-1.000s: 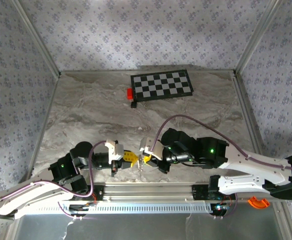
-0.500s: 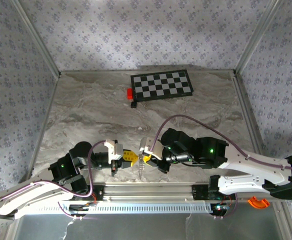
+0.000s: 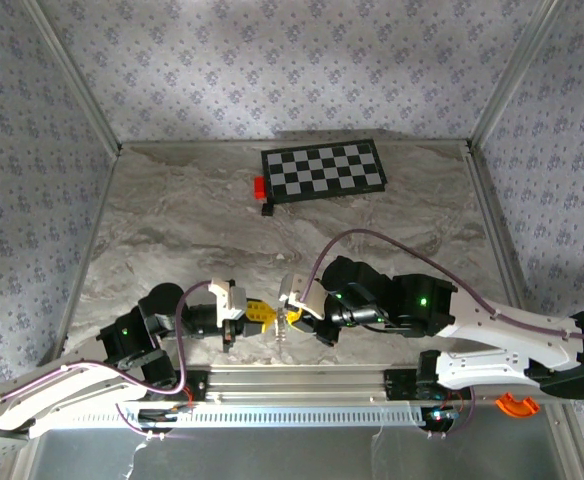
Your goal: Put the keys on the keyring
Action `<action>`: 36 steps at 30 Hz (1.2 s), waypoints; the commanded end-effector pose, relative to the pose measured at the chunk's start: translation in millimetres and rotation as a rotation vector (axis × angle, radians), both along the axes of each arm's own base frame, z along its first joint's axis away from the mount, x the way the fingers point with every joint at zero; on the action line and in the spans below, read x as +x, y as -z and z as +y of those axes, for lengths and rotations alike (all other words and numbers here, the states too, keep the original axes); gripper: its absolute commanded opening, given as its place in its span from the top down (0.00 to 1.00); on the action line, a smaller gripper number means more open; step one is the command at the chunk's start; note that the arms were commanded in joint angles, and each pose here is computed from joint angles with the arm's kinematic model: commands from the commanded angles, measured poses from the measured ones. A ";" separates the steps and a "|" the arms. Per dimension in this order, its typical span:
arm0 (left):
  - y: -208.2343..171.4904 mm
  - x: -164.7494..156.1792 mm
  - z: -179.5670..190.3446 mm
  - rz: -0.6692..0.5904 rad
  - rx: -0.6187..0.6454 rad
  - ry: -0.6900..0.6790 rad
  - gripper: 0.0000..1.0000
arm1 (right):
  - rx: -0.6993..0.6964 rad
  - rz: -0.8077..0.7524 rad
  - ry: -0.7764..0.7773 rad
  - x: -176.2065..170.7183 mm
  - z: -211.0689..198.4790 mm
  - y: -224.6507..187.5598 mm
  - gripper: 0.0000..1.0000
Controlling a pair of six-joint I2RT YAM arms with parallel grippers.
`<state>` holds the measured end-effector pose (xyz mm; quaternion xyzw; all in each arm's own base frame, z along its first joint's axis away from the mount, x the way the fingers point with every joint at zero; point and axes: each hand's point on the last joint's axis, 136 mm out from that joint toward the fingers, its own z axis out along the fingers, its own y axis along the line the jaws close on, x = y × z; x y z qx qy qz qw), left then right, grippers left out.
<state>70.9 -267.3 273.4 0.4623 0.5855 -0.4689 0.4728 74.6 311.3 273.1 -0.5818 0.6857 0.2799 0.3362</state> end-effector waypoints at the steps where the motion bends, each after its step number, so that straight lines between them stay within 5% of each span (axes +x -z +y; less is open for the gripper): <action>1: -20.0 -1.7 -0.9 -0.041 -0.060 0.006 1.00 | 0.049 -0.026 0.002 1.6 3.3 -17.5 1.00; 36: -13.9 1.0 -4.0 -0.036 -0.033 0.001 1.00 | 0.117 -0.013 -0.003 2.9 12.9 -23.9 1.00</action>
